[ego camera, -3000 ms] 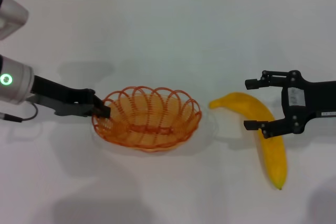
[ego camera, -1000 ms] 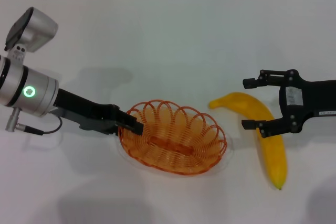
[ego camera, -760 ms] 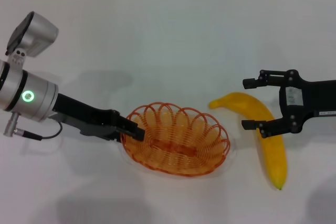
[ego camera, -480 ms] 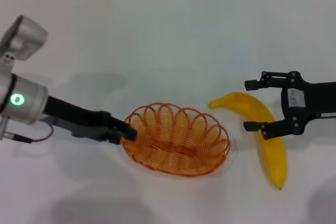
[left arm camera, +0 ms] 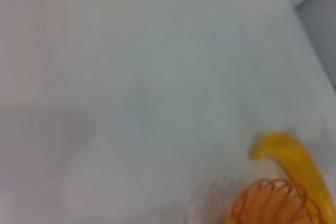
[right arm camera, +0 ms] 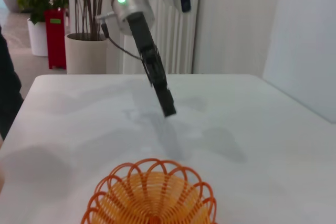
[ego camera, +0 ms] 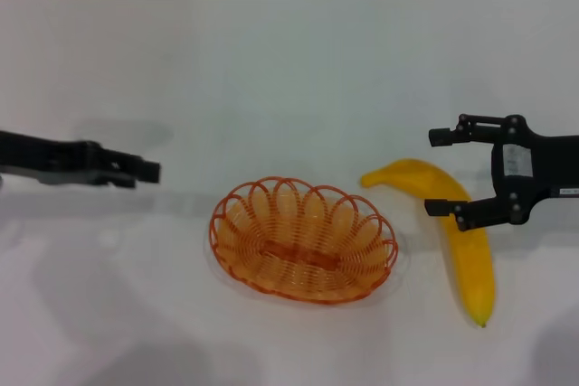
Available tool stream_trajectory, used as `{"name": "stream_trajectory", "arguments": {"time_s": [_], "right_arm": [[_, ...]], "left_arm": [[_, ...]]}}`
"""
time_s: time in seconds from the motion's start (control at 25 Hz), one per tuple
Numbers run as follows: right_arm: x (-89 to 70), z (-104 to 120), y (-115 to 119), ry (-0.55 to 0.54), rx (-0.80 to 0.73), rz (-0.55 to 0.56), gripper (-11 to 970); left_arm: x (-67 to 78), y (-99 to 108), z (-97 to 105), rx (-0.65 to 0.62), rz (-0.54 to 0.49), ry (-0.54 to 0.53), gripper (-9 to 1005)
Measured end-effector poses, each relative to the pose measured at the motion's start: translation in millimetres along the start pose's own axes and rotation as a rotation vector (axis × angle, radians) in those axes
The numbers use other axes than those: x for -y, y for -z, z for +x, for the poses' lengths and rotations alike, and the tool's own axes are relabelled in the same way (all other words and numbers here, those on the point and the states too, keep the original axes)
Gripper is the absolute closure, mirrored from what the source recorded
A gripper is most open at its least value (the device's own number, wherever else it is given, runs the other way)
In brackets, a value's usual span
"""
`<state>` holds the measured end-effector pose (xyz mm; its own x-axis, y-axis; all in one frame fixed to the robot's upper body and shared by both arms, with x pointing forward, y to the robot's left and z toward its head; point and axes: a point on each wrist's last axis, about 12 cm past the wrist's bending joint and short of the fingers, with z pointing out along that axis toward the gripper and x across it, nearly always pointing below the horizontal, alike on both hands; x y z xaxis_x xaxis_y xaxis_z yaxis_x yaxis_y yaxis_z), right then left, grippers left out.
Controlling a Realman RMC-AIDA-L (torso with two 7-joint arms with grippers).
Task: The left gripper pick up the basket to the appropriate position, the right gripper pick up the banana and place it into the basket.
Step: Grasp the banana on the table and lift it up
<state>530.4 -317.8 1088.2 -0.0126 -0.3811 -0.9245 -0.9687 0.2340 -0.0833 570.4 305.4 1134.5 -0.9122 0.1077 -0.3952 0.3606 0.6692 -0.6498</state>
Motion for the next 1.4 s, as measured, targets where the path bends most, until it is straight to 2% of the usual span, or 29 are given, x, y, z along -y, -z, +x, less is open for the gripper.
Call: {"name": "stream_trajectory", "arguments": {"time_s": [0.04,0.08,0.12,0.16,0.24,0.28,0.4,0.6,0.72,0.96,1.4], "right_arm": [[-0.2,0,1,-0.001,0.003,0.001,118],[-0.6,0,1,-0.002,0.006,0.0,118],[-0.9,0,2,-0.004,0.008,-0.002,118],[-1.2,-1,2,-0.007,0.01,-0.004,118],[-0.8,-1,4,-0.025,0.013,0.0,119],[-0.2,-1,5,-0.033,0.015,0.005,119],[2.4,-2,10,-0.055,0.03,0.039,120],[2.2,0,16,-0.078,0.044,0.069,121],[0.7,2,18,-0.084,0.043,0.073,121],[0.2,2,19,-0.087,0.046,0.078,123],[-0.7,1,19,-0.085,0.069,0.079,125]], "left_arm": [[1.2,7,-1,0.02,-0.004,-0.043,455],[1.2,7,-1,0.02,-0.004,-0.043,455],[2.4,13,-2,0.034,-0.008,-0.091,455],[3.0,19,0,0.047,-0.014,-0.189,455],[1.8,22,5,0.054,-0.013,-0.278,455],[0.2,22,11,0.064,-0.003,-0.365,455],[-2.4,20,23,0.107,0.038,-0.485,455],[-3.2,17,51,0.268,0.16,-0.744,455],[-6.9,14,67,0.355,0.186,-0.841,455],[-12.9,7,82,0.348,0.188,-0.875,456],[-13.3,6,82,0.343,0.187,-0.875,456]]}}
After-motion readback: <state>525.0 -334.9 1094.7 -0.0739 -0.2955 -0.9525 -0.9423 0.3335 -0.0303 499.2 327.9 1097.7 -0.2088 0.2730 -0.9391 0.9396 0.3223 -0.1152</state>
